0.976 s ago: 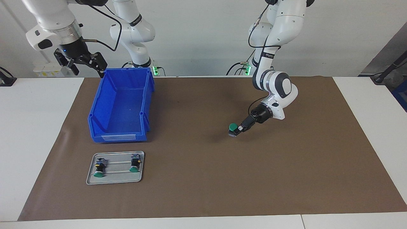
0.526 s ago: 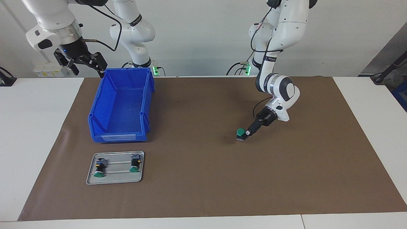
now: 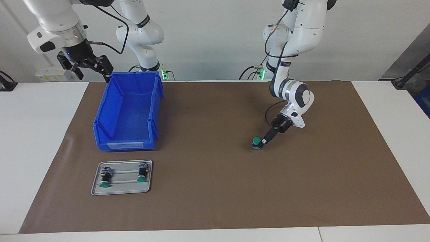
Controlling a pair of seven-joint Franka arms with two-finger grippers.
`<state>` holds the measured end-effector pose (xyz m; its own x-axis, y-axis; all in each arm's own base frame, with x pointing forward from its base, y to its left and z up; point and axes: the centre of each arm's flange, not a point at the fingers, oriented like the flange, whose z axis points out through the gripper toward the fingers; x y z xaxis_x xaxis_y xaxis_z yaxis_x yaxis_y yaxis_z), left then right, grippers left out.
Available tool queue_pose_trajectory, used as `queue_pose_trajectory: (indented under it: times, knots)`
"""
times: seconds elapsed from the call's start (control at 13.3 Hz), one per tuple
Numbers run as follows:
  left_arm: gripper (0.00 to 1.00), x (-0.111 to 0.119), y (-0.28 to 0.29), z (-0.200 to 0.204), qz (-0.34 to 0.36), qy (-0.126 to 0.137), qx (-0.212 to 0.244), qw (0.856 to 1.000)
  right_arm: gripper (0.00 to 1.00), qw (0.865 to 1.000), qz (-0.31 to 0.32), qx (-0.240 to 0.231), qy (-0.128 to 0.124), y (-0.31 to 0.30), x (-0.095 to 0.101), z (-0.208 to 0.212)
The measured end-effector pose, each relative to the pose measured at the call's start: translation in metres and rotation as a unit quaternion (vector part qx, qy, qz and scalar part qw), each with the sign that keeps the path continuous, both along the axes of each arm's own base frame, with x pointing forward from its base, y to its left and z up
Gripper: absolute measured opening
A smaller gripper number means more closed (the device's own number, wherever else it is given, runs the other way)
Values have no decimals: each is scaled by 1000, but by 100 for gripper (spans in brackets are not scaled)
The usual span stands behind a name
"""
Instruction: Place and press button with both arms
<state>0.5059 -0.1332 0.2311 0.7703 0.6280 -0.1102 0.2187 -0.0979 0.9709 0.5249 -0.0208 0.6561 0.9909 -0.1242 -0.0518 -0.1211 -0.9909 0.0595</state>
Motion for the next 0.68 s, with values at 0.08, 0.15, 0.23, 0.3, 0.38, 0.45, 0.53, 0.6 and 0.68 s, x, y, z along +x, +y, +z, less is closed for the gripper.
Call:
queue_pose_trajectory:
  times: [0.08, 0.15, 0.23, 0.3, 0.38, 0.45, 0.53, 0.6, 0.68]
  knots:
    - [6, -1, 1, -1, 0, -3, 2, 1000, 100, 1000, 0, 0, 0, 0, 0, 0]
    - [6, -1, 2, 0, 0, -5, 3, 1000, 100, 1000, 0, 0, 0, 0, 0, 0]
    - [11, -1, 3, 0, 1, -7, 3, 1000, 100, 1000, 0, 0, 0, 0, 0, 0]
    - [11, 0, 4, 2, 3, -10, 3, 1000, 100, 1000, 0, 0, 0, 0, 0, 0]
    - [17, 1, 6, 6, 5, -13, 2, 1000, 100, 1000, 0, 0, 0, 0, 0, 0]
    - [29, 2, 7, 11, 6, -18, 2, 1000, 100, 1000, 0, 0, 0, 0, 0, 0]
    - [39, 3, 8, 17, 8, -23, 2, 1000, 100, 1000, 0, 0, 0, 0, 0, 0]
    - [49, 4, 10, 23, 12, -25, 8, 1000, 100, 1000, 0, 0, 0, 0, 0, 0]
    - [57, 4, 12, 28, 17, -25, 15, 999, 100, 1000, 0, 0, 0, 0, 0, 0]
